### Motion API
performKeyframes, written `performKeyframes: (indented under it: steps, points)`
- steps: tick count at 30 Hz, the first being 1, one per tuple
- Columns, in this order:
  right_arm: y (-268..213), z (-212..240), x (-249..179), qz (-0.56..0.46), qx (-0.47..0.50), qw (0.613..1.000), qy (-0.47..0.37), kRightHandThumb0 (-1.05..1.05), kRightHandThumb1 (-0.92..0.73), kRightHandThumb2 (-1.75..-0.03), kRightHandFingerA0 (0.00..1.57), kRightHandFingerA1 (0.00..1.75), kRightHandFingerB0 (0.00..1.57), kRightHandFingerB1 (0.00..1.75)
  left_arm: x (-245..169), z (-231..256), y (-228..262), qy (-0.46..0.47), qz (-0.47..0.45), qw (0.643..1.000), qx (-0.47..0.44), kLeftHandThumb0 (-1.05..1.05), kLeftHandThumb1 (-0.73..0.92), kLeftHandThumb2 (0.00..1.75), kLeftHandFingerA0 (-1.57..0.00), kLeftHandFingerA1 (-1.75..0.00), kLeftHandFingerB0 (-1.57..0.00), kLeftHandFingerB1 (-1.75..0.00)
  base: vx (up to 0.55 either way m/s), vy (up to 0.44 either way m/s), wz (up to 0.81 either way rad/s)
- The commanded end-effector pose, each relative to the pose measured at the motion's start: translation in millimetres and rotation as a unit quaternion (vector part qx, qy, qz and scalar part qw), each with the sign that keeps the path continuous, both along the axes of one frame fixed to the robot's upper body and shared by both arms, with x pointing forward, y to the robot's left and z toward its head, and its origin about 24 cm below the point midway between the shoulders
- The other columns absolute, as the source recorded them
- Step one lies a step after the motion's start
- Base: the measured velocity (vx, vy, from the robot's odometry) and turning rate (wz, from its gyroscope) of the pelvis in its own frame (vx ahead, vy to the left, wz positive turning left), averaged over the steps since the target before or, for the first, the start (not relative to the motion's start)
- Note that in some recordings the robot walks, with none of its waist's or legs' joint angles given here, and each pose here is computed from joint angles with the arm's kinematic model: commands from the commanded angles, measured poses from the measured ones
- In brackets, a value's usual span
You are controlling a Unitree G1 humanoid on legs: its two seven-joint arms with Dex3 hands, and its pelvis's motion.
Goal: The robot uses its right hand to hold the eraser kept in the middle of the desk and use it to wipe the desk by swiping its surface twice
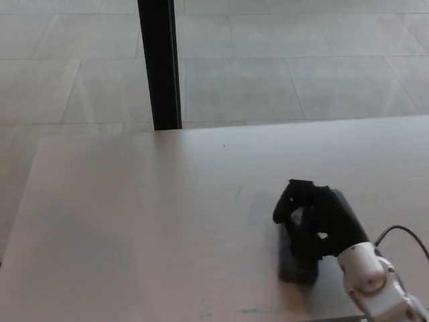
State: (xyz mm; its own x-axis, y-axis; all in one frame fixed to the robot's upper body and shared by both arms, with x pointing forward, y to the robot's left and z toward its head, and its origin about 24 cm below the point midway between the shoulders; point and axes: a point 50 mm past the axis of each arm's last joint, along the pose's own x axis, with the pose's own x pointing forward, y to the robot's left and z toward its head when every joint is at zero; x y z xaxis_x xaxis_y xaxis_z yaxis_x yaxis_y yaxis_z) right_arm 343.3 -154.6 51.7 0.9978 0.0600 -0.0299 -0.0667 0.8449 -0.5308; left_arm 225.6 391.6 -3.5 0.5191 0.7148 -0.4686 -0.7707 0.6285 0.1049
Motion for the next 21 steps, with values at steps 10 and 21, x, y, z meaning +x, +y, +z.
performKeyframes:
  steps: [10,21]
  points:
    - [-115.0,17.3,-2.7,-0.149,0.018,0.987,0.052,-0.21,-0.52,-1.11,0.95,1.75,0.69,1.71,-7.8,2.9,8.6,-0.007,0.008,1.0,0.01,-0.73,0.92,0.71,-0.34,-0.92,-0.16,-0.68,0.0,0.0,0.0]
    - [-176.0,30.3,-17.3,-0.235,0.001,0.971,0.048,-0.14,-0.67,-0.95,1.15,1.75,0.75,1.41,-13.4,2.6,11.4,-0.036,0.044,0.998,-0.002,-0.73,0.92,0.69,-0.36,-0.94,-0.21,-0.74,0.0,0.0,0.0]
